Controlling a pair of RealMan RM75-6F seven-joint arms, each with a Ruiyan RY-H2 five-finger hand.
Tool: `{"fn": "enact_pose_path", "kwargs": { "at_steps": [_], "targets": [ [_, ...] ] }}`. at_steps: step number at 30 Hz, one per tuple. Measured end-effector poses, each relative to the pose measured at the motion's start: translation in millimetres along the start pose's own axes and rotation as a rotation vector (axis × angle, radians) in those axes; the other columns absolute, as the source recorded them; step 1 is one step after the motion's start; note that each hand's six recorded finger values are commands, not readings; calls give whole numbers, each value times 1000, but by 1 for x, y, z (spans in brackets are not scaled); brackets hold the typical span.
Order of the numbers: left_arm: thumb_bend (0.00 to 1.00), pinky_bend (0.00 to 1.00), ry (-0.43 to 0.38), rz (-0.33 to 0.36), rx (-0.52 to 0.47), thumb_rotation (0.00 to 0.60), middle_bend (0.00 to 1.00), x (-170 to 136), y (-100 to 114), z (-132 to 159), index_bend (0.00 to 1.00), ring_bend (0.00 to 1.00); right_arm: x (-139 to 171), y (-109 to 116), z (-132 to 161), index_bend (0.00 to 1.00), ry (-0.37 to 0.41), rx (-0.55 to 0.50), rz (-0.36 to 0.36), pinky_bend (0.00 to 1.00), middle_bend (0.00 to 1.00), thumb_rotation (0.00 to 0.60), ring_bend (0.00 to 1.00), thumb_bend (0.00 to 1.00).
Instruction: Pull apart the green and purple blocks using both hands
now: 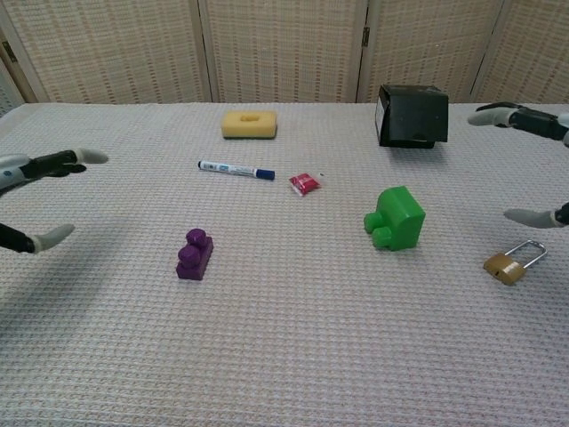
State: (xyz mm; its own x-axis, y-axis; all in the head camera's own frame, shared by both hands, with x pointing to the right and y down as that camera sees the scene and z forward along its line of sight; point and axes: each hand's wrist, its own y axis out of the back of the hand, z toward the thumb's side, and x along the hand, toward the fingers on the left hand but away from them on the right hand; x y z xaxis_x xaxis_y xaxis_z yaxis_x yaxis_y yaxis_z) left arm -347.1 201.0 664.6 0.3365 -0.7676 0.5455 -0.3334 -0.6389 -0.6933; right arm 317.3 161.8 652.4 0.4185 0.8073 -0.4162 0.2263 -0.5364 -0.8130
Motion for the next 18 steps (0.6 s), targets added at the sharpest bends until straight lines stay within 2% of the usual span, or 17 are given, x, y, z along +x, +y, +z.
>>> {"fn": "enact_pose_path", "kwargs": {
  "at_steps": [3,7,10,15,18],
  "targets": [
    [501,0,55,43,140,600,0,-27,20,-23,0,0,23,11,-7,0,-73,152,-56,0,0,600,0,329],
    [500,0,161,54,295,600,0,-59,25,-47,0,0,61,23,-15,0,-224,340,-102,0,0,600,0,328],
    [499,0,247,101,375,600,0,-85,33,-61,0,0,92,31,-21,0,-350,425,-122,0,0,600,0,329],
    [499,0,288,209,463,600,0,-111,53,-59,0,0,108,35,-21,0,-401,442,-122,0,0,600,0,329],
    [497,0,307,207,459,600,0,-116,55,-61,0,0,110,33,-22,0,-402,413,-100,0,0,600,0,330]
  ]
}}
